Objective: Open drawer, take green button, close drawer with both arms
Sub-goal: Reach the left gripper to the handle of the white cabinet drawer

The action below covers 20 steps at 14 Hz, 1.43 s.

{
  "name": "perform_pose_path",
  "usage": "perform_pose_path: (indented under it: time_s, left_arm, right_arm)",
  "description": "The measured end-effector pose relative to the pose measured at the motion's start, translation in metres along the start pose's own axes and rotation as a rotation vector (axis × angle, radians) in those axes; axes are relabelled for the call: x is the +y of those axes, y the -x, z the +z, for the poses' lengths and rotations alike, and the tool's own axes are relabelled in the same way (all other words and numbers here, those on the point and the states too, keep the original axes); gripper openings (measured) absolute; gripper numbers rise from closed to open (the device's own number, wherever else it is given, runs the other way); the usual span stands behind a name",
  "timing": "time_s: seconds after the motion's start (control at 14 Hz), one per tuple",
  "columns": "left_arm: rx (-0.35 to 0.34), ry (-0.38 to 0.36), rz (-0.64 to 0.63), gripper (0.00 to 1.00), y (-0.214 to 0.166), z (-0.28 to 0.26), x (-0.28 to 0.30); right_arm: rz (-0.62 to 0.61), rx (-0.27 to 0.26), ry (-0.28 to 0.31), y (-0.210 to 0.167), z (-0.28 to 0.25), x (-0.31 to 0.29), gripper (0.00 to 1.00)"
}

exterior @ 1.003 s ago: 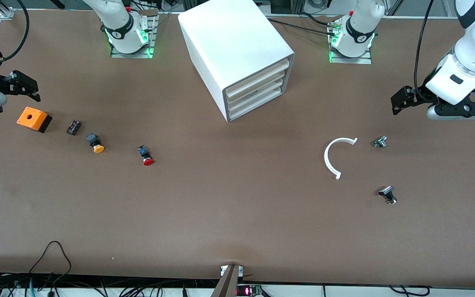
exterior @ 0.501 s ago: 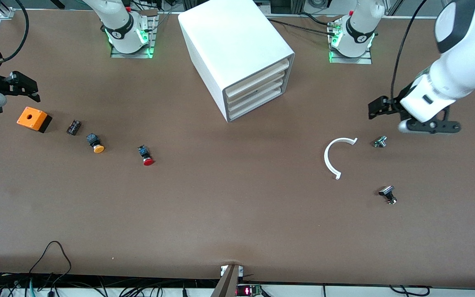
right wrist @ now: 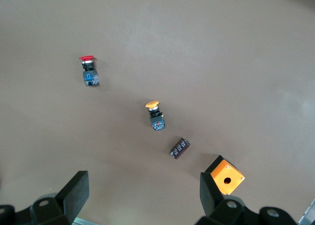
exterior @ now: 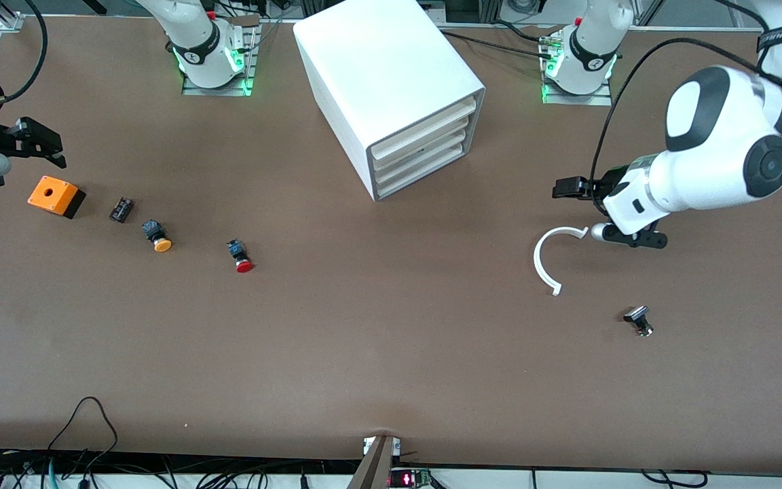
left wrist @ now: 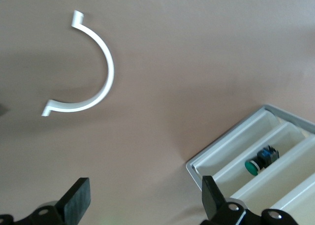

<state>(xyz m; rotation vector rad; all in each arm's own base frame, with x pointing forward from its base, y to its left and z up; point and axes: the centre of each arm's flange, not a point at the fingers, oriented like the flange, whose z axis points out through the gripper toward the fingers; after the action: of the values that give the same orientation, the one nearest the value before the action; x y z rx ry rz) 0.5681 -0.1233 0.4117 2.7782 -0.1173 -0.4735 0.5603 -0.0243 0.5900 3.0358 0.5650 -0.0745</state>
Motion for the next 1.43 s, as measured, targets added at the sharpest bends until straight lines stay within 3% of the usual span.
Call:
perform_pose_path:
  time_s: [0.36,0.72,0.93,1.43]
  left_arm:
    - [-0.109,0.212,0.045,1.00,-0.009,0.062,-0.004]
    - [-0.206,0.343,0.082,1.00,-0.009,0.129,0.008]
    - [-0.228,0.436,0.102,1.00,-0.008,0.189,0.020]
    - [-0.279,0.525,0.176,1.00,0.011,0.259,0.036]
  right_arm:
    - [0.000,0.000,0.000,0.000,0.000,0.000,1.00]
    - [0.000,-0.002,-0.001,0.000,0.001,0.000,1.00]
    - [0.000,0.005,0.002,-0.002,0.002,0.001,1.00]
    - [0.000,0.017,0.007,-0.004,0.001,0.002,1.00]
